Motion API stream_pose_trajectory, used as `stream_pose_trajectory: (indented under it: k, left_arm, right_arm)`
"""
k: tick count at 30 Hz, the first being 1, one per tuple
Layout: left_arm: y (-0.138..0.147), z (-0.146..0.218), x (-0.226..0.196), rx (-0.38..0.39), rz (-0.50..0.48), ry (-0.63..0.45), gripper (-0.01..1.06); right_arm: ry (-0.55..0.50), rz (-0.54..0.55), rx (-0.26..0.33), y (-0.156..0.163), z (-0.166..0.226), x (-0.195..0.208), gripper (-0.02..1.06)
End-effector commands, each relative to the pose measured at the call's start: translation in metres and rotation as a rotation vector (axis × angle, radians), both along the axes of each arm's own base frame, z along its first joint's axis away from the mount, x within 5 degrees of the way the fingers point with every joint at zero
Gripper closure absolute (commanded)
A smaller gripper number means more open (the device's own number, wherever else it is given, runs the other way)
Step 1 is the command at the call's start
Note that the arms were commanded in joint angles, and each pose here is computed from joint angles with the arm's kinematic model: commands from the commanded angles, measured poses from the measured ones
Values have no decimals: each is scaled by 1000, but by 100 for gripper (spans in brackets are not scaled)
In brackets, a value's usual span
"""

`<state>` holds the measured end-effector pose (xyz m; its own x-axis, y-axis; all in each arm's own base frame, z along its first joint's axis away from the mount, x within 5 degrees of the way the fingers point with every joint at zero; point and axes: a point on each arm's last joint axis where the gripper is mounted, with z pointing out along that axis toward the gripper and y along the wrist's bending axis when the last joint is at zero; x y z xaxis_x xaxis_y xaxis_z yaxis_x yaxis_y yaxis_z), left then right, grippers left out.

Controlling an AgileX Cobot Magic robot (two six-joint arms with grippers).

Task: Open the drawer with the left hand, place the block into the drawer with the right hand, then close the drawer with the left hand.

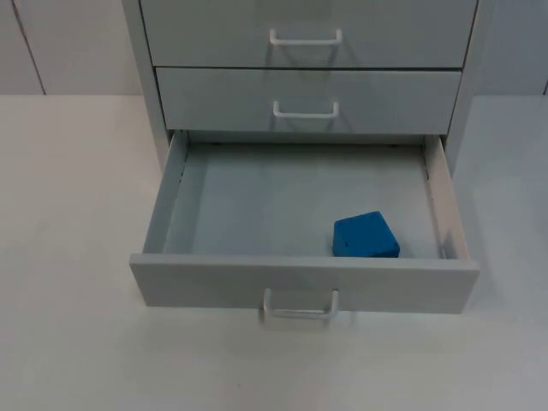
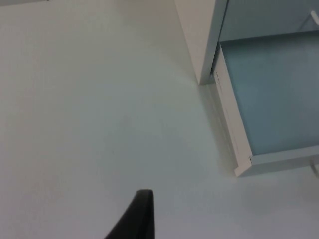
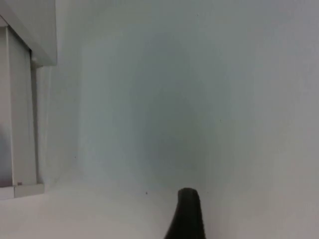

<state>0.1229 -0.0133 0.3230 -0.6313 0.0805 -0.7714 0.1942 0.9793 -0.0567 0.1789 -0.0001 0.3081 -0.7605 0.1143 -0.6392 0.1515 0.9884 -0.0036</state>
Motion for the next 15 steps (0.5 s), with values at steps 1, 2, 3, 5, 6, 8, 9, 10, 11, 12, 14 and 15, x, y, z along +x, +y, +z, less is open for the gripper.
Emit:
stream_pose_trajectory:
  k: [1, 2, 3, 5, 6, 8, 9, 10, 11, 12, 14, 15]
  left_arm:
    - [-1, 0, 0, -8, -15, -16, 0]
    - [-1, 0, 0, -8, -15, -16, 0]
    - [-2, 0, 0, -9, -21, -19, 0]
    - [-5, 0, 1, -19, -62, -20, 0]
    - [-7, 0, 1, -25, -80, -18, 1]
    - [-8, -1, 3, -42, -97, -11, 4]
    - [-11, -1, 6, -60, -120, -14, 10]
    - [-14, 0, 8, -79, -149, -20, 18]
    - [-16, -1, 12, -95, -176, -22, 26]
    - [-19, -1, 16, -130, -198, -24, 36]
    - [-22, -1, 19, -146, -239, -34, 47]
    - [-24, -3, 22, -140, -287, -35, 58]
  right_arm:
    - [-17, 9, -3, 0, 0, 2, 42]
    - [-17, 9, -3, 0, 0, 2, 42]
    - [-20, 10, -3, 0, 1, 2, 42]
    - [-24, 12, -4, 0, 1, 2, 42]
    - [-26, 13, -5, 0, 1, 2, 42]
    - [-31, 14, -5, 0, 1, 3, 42]
    - [-37, 15, -4, 0, 2, 3, 42]
    - [-40, 15, -4, 0, 2, 3, 42]
    - [-47, 17, -4, 0, 2, 4, 42]
    - [-54, 18, -3, 0, 3, 4, 42]
    - [-60, 19, -3, 0, 3, 5, 42]
    - [-63, 20, -2, 0, 3, 5, 42]
